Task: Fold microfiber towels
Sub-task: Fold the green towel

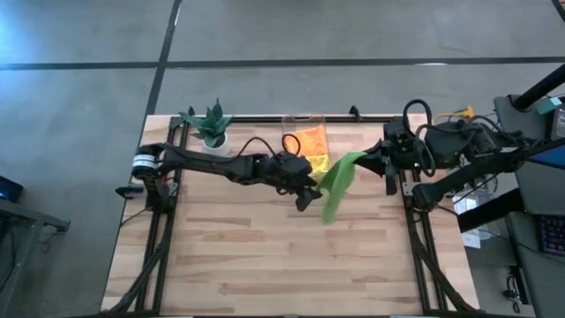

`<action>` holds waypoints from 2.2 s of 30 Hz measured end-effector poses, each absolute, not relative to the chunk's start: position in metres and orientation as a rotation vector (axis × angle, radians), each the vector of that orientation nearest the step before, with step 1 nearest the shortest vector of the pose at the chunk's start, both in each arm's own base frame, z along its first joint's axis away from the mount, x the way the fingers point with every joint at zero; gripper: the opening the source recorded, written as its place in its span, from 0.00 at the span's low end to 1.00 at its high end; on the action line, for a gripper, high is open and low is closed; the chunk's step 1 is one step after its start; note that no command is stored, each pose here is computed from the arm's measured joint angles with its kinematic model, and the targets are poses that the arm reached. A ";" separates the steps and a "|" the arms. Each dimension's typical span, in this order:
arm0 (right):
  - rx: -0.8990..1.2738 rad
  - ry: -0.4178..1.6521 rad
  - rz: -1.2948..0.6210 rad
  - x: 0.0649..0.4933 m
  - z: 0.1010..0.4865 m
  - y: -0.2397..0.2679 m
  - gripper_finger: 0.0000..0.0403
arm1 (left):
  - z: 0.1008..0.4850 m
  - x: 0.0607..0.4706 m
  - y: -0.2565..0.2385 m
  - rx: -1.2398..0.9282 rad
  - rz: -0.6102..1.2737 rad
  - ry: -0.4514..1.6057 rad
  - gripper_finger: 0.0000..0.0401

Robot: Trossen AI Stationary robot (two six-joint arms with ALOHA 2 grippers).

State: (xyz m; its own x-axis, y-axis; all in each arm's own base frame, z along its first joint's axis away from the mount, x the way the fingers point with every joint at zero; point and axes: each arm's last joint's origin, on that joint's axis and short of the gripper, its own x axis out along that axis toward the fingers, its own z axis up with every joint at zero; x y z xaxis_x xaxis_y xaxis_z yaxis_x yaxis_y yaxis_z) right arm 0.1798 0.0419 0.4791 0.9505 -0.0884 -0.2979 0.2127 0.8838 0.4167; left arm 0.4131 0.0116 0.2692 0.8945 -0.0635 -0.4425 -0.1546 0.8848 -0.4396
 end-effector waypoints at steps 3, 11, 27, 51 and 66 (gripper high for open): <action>0.463 0.272 -0.157 0.179 0.480 0.042 0.02 | 0.263 0.416 0.013 -0.480 0.081 0.474 0.54; 0.472 0.268 -0.121 0.177 0.485 0.042 0.02 | 0.255 0.419 0.016 -0.479 0.105 0.493 0.34; 0.341 0.642 -0.211 0.157 0.451 0.040 0.02 | 0.328 0.335 0.026 -0.160 0.280 0.629 0.00; -0.052 0.920 -0.270 0.155 0.264 0.150 0.02 | 0.255 0.250 -0.082 -0.333 0.192 0.630 0.00; 0.345 1.097 0.085 0.142 0.141 0.256 0.12 | 0.165 0.272 -0.162 -0.792 -0.309 0.579 0.13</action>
